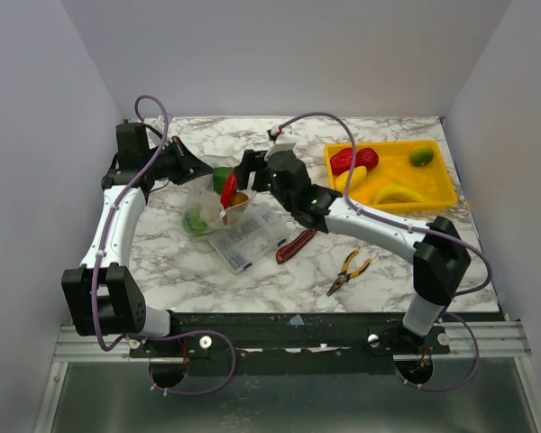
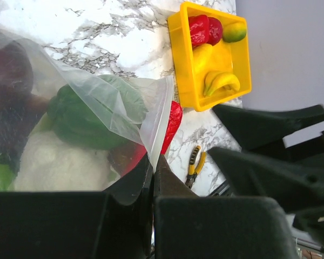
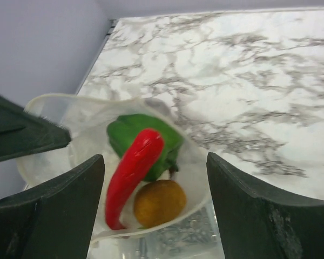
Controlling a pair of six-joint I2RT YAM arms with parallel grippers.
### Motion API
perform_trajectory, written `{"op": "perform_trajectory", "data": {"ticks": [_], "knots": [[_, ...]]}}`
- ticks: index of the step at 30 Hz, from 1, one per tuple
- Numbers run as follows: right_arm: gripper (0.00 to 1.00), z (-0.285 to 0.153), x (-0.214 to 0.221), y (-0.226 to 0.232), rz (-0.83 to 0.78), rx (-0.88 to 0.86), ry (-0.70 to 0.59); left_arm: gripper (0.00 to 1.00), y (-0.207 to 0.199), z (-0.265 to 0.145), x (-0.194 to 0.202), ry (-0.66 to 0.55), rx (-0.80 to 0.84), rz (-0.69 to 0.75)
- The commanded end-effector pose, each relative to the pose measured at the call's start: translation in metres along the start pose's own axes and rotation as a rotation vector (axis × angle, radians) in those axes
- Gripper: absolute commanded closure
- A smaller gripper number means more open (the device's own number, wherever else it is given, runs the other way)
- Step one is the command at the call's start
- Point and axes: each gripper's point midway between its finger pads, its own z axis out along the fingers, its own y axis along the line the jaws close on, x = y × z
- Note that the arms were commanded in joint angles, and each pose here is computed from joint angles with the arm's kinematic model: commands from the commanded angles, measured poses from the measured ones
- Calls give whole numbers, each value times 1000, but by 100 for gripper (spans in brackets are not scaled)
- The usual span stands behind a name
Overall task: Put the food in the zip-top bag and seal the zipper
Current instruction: Place the fake vegetable in the zipper food storage bag, then adjust the zipper food storage bag at the center of the board.
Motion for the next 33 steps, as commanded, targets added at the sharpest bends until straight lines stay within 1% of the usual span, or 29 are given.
{"op": "perform_trajectory", "data": {"ticks": [1, 4, 8, 10, 13, 20, 25, 28, 30, 32, 33], "knots": [[21, -13, 5, -66, -75, 83, 142, 100, -13, -7, -3, -15, 28, 39], [23, -7, 14, -77, -73, 17, 197, 100, -11, -7, -3, -18, 19, 42], [26, 4, 35, -66, -117, -82, 258, 100, -10, -7, -3, -20, 10, 45], [28, 11, 37, -58, -107, -124, 251, 100, -9, -7, -4, -20, 7, 45], [31, 14, 47, -54, -74, -147, 271, 100, -7, -6, -3, -17, 2, 44], [42, 13, 73, -51, -7, -190, 316, 100, -8, -4, -2, -11, 12, 37], [55, 30, 75, -44, 41, -203, 298, 100, -10, -6, -3, -14, 14, 43], [73, 46, 74, -32, 84, -207, 309, 100, -9, -6, -5, -19, 0, 48], [87, 55, 64, -23, 96, -198, 294, 100, -6, -6, -9, -31, -21, 53], [99, 62, 41, -13, 93, -188, 243, 100, -5, -8, -14, -46, -51, 51], [100, 63, 27, -9, 93, -182, 210, 100, -5, -10, -18, -61, -68, 51]]}}
